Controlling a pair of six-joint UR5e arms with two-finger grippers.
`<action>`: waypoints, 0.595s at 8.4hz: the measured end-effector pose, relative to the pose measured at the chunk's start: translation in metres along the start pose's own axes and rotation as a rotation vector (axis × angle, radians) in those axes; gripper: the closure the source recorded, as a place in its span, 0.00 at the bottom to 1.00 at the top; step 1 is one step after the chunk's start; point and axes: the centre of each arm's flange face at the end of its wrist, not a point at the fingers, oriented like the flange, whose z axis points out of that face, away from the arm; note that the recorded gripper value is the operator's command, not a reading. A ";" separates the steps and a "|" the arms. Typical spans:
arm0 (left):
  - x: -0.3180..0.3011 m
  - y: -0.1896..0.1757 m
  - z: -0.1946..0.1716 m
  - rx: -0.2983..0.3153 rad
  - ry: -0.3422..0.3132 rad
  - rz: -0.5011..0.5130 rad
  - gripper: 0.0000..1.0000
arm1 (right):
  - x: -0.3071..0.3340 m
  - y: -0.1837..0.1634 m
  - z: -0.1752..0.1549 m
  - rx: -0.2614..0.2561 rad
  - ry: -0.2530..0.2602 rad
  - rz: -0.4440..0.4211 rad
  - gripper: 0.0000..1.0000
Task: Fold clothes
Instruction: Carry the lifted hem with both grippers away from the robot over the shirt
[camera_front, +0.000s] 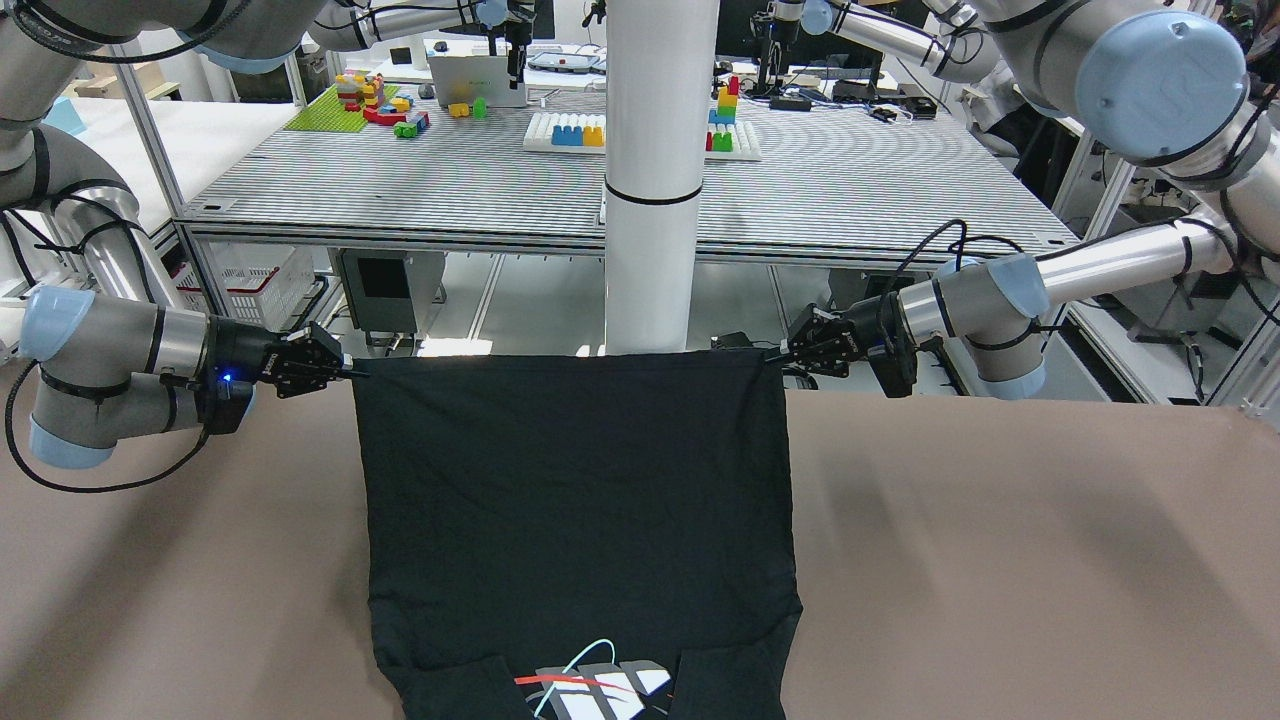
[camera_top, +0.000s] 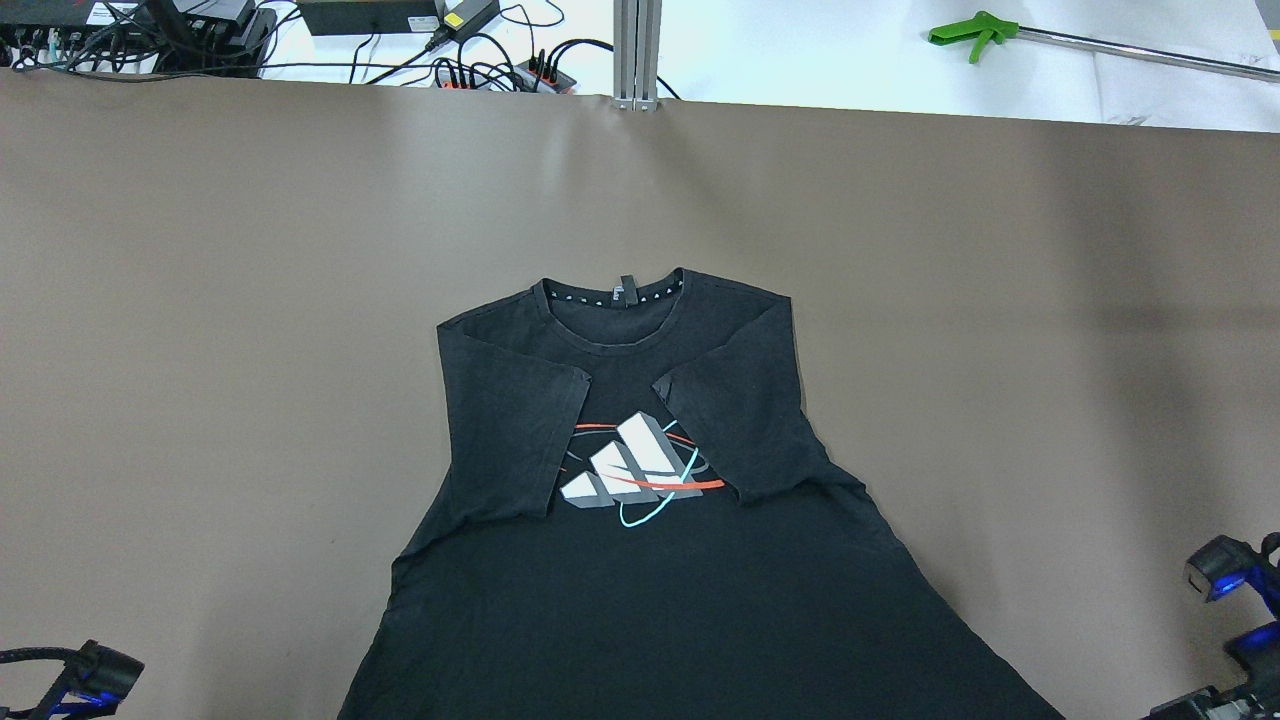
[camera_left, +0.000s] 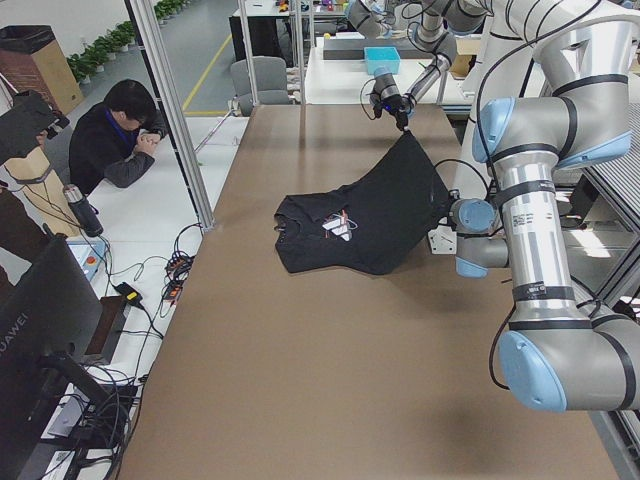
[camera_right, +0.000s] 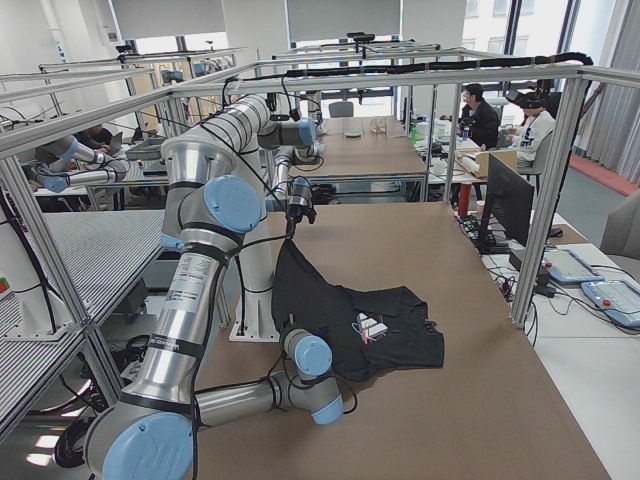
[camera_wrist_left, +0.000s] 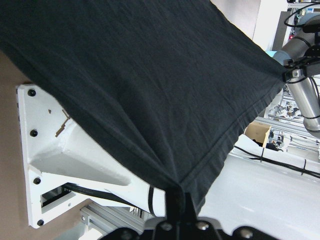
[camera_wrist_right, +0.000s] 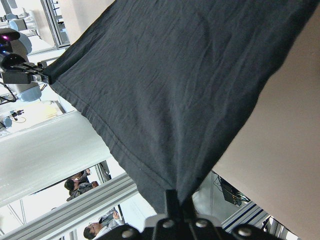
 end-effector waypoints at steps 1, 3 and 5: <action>0.002 0.002 -0.002 -0.017 0.020 -0.004 1.00 | -0.002 0.001 -0.001 -0.010 -0.015 0.006 1.00; 0.004 -0.007 -0.008 0.016 0.034 -0.004 1.00 | 0.002 -0.025 0.008 0.027 -0.034 0.030 1.00; 0.009 -0.038 -0.029 0.128 0.038 0.017 1.00 | 0.012 -0.068 0.009 0.127 -0.048 0.034 1.00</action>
